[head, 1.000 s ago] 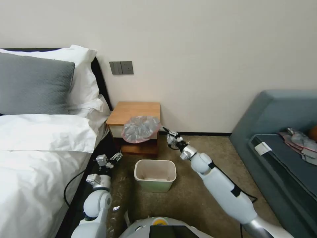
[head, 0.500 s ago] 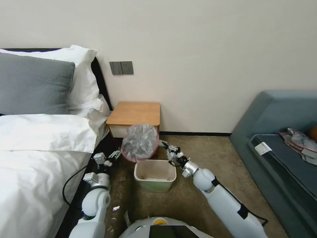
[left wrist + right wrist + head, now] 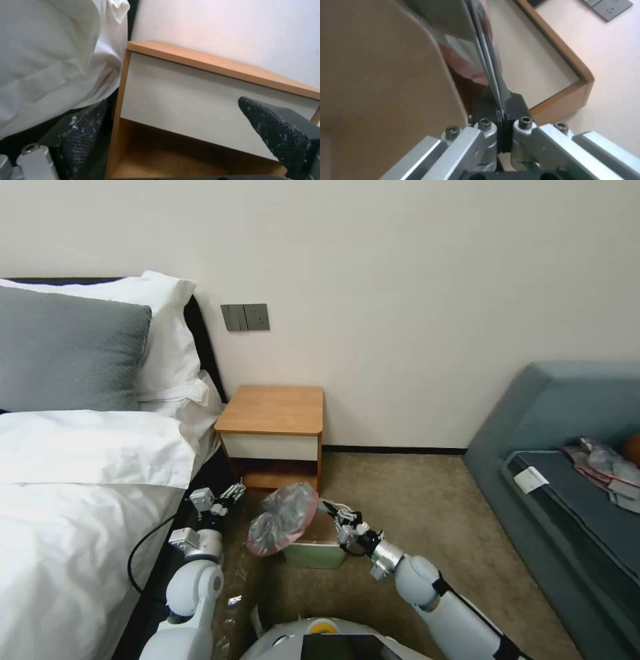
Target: Pick up the garbage bag from the table and place it over the trash can.
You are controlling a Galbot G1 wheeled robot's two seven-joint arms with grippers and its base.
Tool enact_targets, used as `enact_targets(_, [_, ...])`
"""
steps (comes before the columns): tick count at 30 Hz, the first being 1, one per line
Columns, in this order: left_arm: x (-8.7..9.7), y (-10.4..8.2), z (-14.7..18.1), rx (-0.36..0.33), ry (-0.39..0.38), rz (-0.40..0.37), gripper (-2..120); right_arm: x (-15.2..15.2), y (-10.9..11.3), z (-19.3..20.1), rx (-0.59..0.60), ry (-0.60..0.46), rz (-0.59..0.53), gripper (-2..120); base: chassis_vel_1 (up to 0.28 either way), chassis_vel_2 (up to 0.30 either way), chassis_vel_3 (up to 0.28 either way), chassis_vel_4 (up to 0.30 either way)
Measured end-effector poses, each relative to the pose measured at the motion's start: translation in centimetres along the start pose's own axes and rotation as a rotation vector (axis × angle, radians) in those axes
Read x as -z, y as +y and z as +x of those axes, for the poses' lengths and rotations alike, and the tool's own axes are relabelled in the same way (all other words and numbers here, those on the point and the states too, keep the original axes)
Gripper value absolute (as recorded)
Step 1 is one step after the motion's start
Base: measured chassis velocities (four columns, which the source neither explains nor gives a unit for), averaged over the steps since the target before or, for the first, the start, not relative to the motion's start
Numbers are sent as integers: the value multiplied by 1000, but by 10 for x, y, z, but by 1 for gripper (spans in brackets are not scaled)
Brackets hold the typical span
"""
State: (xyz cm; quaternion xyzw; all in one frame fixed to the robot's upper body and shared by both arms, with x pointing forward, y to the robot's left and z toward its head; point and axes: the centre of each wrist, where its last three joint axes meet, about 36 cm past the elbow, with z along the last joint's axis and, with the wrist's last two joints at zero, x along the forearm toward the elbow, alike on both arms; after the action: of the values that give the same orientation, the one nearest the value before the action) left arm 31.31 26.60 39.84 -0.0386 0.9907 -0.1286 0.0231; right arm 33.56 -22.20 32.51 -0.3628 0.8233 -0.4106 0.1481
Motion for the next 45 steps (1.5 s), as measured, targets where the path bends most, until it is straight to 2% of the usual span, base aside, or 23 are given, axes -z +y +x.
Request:
enact_targets(11, [-4, -5, 0, -14, 10, 4, 100, 0, -4, 14, 20, 10, -21, 0, 0, 0, 0, 0])
enact_targets(14, [-5, -9, 0, -25, 17, 3, 100, 0, -8, 23, 44, 29, -70, 18, 0, 0, 0, 0])
enact_targets(16, [-5, -9, -1, -27, 17, 2, 100, 0, -11, 25, 48, 36, -80, 21, 0, 0, 0, 0])
enact_targets(18, [-6, -10, -1, -32, 19, 1, 100, 0, -17, 30, 57, 46, -101, 32, 0, 0, 0, 0])
enact_targets(20, [-6, -10, -1, -34, 20, 1, 100, 0, -19, 32, 59, 48, -105, 34, 0, 0, 0, 0])
enact_targets(23, [-9, -14, 0, -41, 27, 3, 100, -1, -27, 41, 74, 60, -99, 51, 0, 0, 0, 0])
enact_targets(24, [-9, -14, 0, -41, 27, 3, 100, -1, -27, 41, 74, 60, -99, 51, 0, 0, 0, 0])
enact_targets(29, [-9, -15, 0, -48, 30, 1, 100, -2, -40, 56, 82, 77, -79, 68, 0, 0, 0, 0])
enact_targets(31, [-9, -13, 1, -56, 44, -8, 100, -1, -48, 66, 80, 87, -69, 78, 0, 0, 0, 0])
enact_targets(33, [-8, -13, 2, -60, 52, -7, 100, -1, -50, 68, 78, 89, -67, 81, 0, 0, 0, 0])
enact_targets(36, [3, -13, 9, -98, 115, 18, 100, 3, -62, 75, 46, 88, -57, 96, 0, 0, 0, 0])
enact_targets(41, [14, -15, 18, -167, 195, 34, 100, 10, -73, 73, -25, 75, -70, 100, 0, 0, 0, 0])
enact_targets(45, [16, -13, 24, -207, 233, 22, 100, 13, -75, 72, -64, 71, -83, 100, 0, 0, 0, 0])
